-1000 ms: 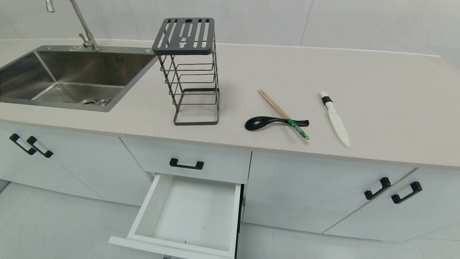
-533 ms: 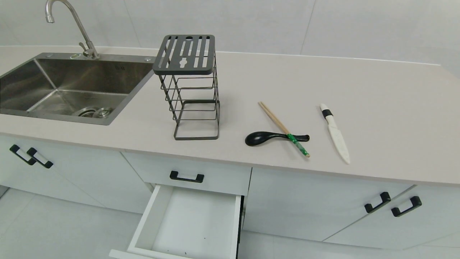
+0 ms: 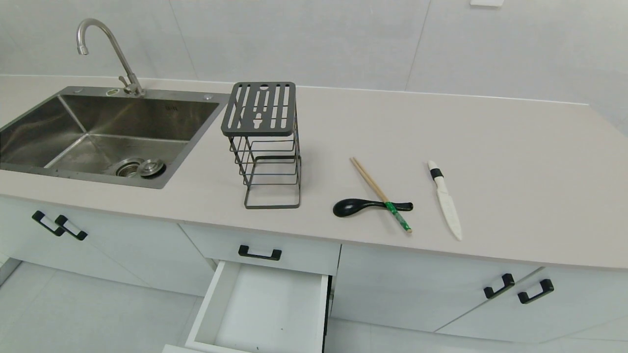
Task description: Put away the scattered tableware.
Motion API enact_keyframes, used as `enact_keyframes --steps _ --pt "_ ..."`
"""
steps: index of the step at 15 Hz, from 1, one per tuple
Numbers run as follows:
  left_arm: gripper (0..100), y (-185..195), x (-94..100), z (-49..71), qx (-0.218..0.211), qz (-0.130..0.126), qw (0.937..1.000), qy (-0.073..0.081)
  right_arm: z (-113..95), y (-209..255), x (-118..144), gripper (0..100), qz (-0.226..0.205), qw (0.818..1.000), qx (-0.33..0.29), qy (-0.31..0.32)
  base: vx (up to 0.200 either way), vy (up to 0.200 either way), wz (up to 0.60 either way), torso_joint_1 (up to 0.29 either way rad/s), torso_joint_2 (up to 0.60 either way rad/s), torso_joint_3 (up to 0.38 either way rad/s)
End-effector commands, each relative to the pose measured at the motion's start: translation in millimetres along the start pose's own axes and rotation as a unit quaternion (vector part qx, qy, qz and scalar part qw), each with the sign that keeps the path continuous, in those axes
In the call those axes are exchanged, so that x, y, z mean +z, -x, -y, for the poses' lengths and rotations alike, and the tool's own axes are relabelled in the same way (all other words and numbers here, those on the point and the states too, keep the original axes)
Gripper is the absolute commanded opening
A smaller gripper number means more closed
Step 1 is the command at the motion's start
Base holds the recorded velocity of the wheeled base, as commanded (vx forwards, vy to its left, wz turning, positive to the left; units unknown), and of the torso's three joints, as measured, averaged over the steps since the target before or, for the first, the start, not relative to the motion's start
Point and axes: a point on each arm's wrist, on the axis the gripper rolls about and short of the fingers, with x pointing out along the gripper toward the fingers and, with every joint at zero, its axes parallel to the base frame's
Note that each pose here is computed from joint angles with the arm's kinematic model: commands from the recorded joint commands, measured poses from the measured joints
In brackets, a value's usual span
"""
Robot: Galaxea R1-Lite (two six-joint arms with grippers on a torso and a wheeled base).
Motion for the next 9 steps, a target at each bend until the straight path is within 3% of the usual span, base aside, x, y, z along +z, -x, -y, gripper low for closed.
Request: enact_keyframes --steps 1,9 --pt "100 -0.1 0.0 0.0 0.000 -0.001 1.0000 0.000 0.0 -0.1 0.0 0 0.000 1.000 0.000 0.000 0.000 0.000 0.00 0.041 -0.07 -0.041" --pt "100 0.0 0.0 0.0 0.000 0.000 1.0000 0.000 0.0 -0.1 0.0 0 0.000 1.000 0.000 0.000 0.000 0.000 0.00 0.000 0.00 0.000"
